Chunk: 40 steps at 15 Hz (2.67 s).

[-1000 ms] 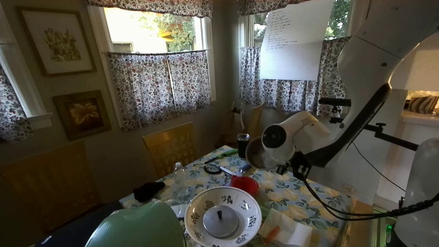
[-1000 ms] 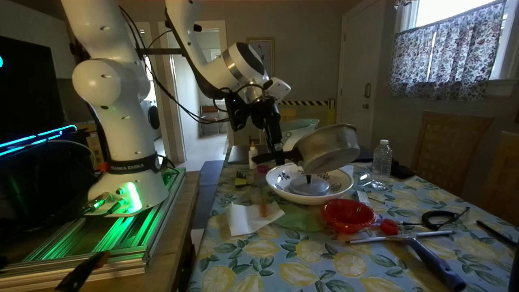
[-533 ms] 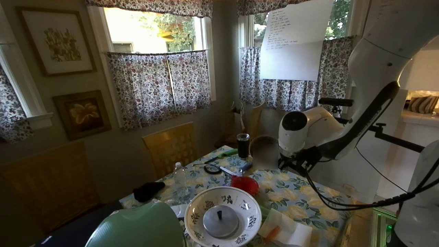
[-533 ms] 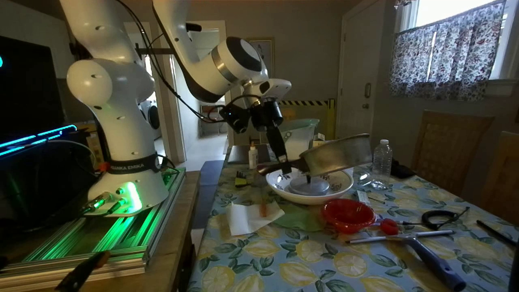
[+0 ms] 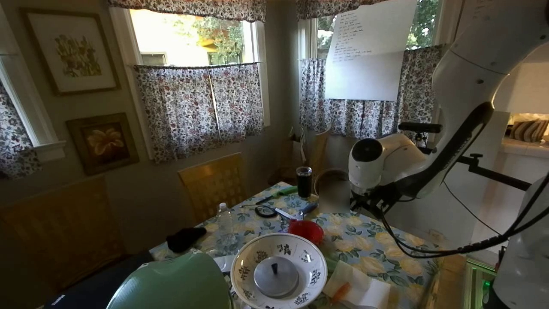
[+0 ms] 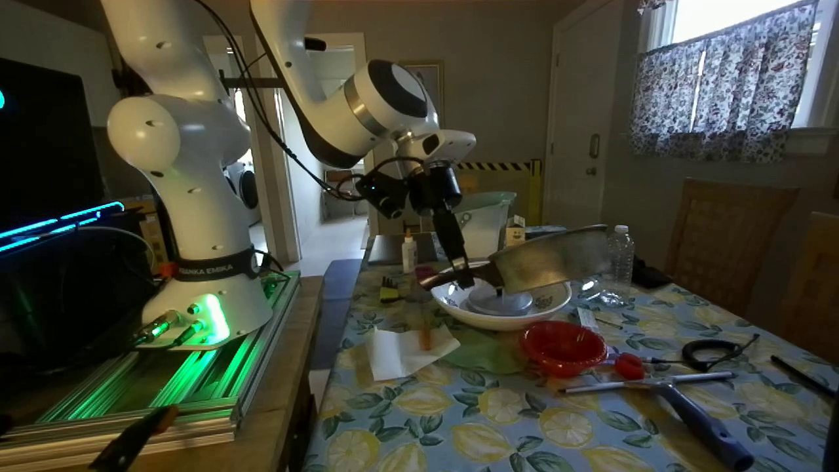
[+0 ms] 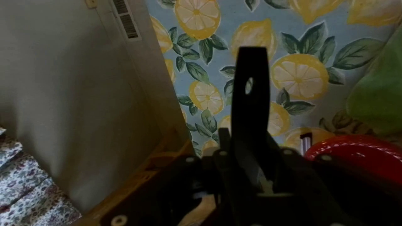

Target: Pick up the pot from the table and pour it's contents in the bowl

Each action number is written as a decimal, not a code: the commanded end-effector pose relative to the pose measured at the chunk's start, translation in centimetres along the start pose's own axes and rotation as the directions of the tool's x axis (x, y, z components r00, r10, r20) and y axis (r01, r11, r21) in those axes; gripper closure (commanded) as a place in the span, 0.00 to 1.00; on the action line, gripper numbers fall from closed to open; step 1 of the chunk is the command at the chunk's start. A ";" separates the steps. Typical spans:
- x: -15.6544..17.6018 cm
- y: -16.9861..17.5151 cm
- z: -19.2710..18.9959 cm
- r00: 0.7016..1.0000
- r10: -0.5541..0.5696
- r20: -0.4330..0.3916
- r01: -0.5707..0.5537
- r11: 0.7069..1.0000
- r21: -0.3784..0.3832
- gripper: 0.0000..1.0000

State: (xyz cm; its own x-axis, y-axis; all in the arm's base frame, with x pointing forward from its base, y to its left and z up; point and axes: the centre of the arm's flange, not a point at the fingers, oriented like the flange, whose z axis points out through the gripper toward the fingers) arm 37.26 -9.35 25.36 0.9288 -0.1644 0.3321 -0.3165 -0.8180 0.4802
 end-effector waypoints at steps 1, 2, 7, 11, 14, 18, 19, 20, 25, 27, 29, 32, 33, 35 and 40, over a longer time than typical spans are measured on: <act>1.4 2.8 4.1 0.997 0.066 0.048 -0.067 0.997 0.028 0.94; 1.5 3.5 5.3 0.995 0.075 0.062 -0.079 0.994 0.071 0.94; 2.1 5.3 9.4 0.993 0.102 0.061 -0.116 0.950 0.291 0.94; 1.4 5.8 12.9 0.987 0.127 0.102 -0.156 0.909 0.386 0.94; 0.3 5.6 15.7 0.981 0.139 0.136 -0.185 0.886 0.425 0.94; 0.2 6.5 18.5 0.971 0.168 0.170 -0.227 0.868 0.441 0.94; 0.2 6.5 18.9 0.971 0.164 0.173 -0.226 0.868 0.442 0.94; 0.3 6.8 18.9 0.969 0.175 0.176 -0.237 0.862 0.448 0.94; 1.7 7.7 19.1 0.967 0.208 0.146 -0.253 0.850 0.462 0.94; 2.4 7.9 19.0 0.969 0.211 0.130 -0.248 0.850 0.464 0.94; 2.9 7.9 19.0 0.970 0.208 0.124 -0.242 0.853 0.463 0.94; 3.5 7.4 18.9 0.975 0.188 0.120 -0.223 0.861 0.458 0.94; 3.6 7.2 18.9 0.976 0.178 0.122 -0.214 0.867 0.450 0.94; 3.7 6.7 19.0 0.979 0.159 0.127 -0.200 0.874 0.443 0.94; 4.3 6.2 19.8 0.983 0.122 0.134 -0.169 0.886 0.432 0.94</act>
State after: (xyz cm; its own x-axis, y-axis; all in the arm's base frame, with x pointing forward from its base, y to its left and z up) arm 42.22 -25.60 13.27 0.8871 -0.3581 0.2912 -0.3752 -0.9269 0.0032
